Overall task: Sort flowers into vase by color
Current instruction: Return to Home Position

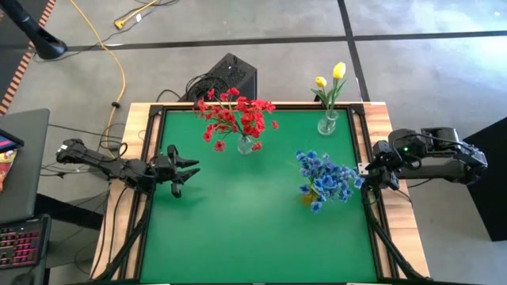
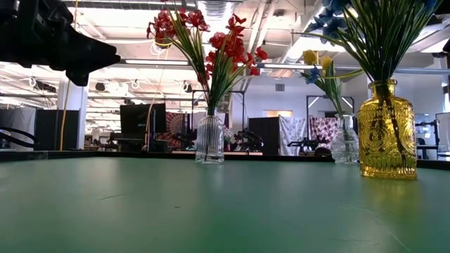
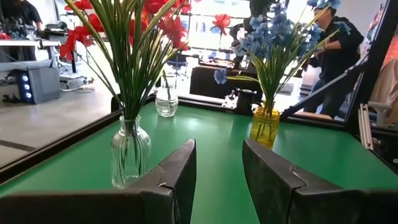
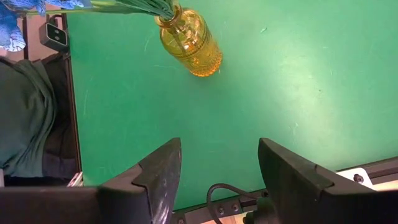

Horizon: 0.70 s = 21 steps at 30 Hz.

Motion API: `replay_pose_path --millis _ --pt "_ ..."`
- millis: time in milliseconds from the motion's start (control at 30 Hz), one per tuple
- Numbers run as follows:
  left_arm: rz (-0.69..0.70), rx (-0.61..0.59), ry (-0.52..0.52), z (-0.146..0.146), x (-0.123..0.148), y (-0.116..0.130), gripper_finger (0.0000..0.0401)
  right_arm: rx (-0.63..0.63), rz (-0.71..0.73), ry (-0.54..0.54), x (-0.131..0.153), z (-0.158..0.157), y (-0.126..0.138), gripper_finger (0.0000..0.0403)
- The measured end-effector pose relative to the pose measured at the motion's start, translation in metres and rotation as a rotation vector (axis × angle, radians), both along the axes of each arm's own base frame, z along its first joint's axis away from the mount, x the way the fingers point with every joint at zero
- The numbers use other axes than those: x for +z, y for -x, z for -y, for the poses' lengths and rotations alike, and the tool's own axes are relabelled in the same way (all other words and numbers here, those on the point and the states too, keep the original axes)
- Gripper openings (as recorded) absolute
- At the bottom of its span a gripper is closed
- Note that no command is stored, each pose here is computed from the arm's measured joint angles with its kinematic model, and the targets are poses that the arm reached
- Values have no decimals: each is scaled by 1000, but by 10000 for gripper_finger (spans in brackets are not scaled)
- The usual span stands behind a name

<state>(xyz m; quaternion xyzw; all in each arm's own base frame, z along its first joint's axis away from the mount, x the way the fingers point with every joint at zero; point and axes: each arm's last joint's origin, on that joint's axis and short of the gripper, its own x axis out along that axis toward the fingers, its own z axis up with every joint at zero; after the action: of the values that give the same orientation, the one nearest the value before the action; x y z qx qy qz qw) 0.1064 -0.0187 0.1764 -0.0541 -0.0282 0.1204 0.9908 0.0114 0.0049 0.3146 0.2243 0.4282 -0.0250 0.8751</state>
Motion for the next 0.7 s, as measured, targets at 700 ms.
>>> replay_pose_path --millis 700 --pt "-1 -7 -1 0 0 0 119 0 0 0 0 0 0 239"
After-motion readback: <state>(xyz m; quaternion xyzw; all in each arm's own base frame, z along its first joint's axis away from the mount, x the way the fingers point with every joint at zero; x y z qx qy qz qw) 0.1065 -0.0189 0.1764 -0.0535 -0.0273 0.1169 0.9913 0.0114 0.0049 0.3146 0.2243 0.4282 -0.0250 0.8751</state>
